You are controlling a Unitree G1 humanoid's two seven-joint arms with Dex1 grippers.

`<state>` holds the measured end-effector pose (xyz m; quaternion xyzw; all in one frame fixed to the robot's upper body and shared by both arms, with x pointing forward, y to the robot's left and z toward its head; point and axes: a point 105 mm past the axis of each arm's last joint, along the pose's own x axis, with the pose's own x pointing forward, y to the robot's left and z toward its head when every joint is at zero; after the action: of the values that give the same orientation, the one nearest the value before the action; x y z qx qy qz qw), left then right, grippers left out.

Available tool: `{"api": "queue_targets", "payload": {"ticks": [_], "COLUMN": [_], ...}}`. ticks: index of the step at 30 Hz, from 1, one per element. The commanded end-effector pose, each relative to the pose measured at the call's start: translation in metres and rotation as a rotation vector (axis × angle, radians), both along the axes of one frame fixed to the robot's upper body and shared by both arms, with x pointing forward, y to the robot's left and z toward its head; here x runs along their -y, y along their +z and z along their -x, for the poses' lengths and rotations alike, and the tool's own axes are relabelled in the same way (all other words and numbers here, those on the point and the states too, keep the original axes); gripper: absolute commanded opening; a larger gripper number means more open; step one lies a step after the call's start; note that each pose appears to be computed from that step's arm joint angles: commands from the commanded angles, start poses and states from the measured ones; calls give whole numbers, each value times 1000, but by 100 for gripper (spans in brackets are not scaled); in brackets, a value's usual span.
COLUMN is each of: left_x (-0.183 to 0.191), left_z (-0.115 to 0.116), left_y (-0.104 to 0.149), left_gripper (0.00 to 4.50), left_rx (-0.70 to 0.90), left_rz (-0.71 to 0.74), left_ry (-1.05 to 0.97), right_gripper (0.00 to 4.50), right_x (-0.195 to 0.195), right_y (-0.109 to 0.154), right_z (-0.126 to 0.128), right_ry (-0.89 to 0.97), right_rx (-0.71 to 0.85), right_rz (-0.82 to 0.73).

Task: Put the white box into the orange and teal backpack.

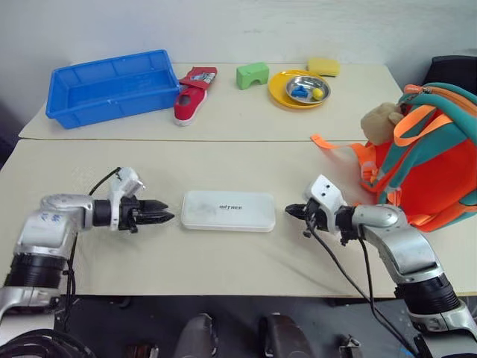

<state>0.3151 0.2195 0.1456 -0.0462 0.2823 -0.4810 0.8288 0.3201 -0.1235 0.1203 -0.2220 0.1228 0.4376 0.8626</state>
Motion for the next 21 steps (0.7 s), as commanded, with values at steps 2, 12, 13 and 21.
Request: {"api": "queue_targets", "payload": {"ticks": [2,12,13,21], "left_x": [-1,26,34,73], "left_z": [-1,-16,-18,-23], "left_y": [-7,-40,-43,-63], "left_gripper": [388,448,448,448], "left_rx": [-183,-395,-416,-416], "left_rz": [76,81,93,64], "left_ry": [55,77,63,-49], "right_gripper": [0,0,0,0], "right_x": [-14,-15,-15,-11], "right_y": [12,10,11,10], "right_z": [8,9,8,4], "right_ry": [60,56,51,25], "right_rx": [75,76,78,84], "right_rz": [-11,-10,-12,-9]}}
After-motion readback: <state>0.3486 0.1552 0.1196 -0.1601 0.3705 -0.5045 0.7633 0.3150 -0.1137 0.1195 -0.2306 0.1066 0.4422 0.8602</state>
